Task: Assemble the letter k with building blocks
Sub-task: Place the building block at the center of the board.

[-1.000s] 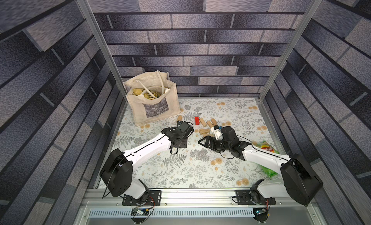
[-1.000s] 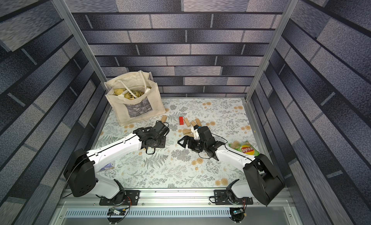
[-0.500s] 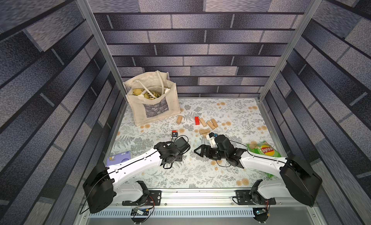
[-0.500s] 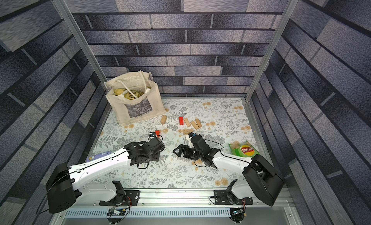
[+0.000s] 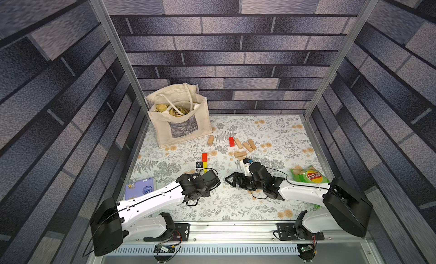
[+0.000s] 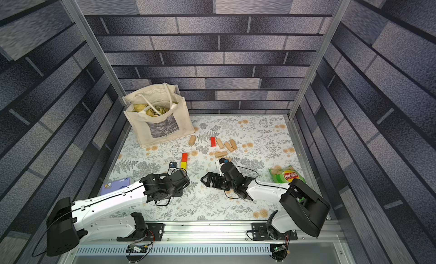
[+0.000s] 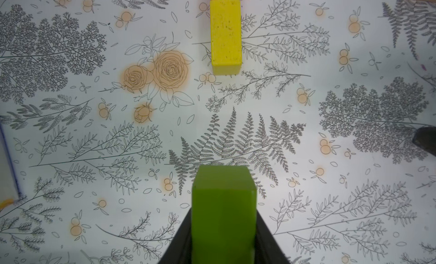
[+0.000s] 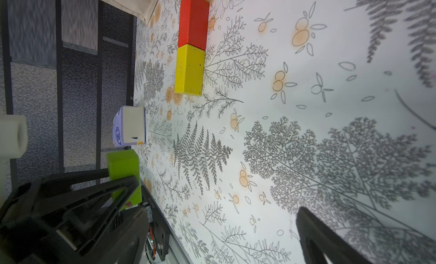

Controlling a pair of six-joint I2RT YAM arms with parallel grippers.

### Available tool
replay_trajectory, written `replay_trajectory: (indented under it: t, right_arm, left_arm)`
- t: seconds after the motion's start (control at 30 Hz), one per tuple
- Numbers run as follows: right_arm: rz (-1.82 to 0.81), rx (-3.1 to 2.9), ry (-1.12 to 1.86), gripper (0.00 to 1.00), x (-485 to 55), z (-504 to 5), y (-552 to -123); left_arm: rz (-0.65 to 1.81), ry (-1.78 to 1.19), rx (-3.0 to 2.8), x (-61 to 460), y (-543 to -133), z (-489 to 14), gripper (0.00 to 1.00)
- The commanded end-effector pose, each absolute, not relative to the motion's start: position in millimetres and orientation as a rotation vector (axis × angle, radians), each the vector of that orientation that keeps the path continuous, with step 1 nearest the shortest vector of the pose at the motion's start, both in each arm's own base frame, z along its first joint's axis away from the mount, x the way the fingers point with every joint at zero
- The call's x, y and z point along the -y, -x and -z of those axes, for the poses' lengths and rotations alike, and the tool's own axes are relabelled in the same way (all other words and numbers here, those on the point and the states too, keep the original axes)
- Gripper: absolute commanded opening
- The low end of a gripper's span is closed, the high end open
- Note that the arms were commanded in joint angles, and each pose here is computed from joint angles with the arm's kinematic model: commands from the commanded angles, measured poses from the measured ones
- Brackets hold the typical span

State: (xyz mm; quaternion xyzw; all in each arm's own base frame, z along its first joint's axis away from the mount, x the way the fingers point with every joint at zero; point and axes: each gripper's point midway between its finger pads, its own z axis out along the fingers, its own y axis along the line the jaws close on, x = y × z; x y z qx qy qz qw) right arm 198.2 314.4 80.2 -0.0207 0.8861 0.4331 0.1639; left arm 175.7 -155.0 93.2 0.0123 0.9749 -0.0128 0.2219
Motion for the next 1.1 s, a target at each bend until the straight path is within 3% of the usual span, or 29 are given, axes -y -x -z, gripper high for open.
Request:
replay_trajectory:
  t: [0.0, 0.53, 0.63, 0.8, 0.9, 1.07]
  right_arm:
    - [-1.245, -2.493, 0.053, 1.0, -314, -86, -197]
    - [-1.263, -2.484, 0.067, 1.0, -324, -100, -203]
    - [-1.252, -2.48, 0.081, 1.0, -324, -103, -204]
    - [-1.248, -2.492, 0.082, 1.0, -324, -98, -203]
    - [-1.262, -2.492, 0.075, 1.0, -325, -96, -203]
    - [-1.249, -2.496, 0.07, 1.0, -322, -93, -201]
  left_arm:
    - [0.01, -0.013, -2.715, 153, -171, -86, 0.36]
    - [0.094, 0.023, -2.737, 157, -189, -75, 0.36]
    - [0.095, 0.008, -2.727, 157, -191, -79, 0.42]
    - [0.157, -0.08, -2.754, 170, -189, -70, 0.59]
    - [0.231, -0.189, -2.767, 181, -183, -62, 0.62]
    - [0.144, -0.316, -2.779, 170, -179, -50, 0.61]
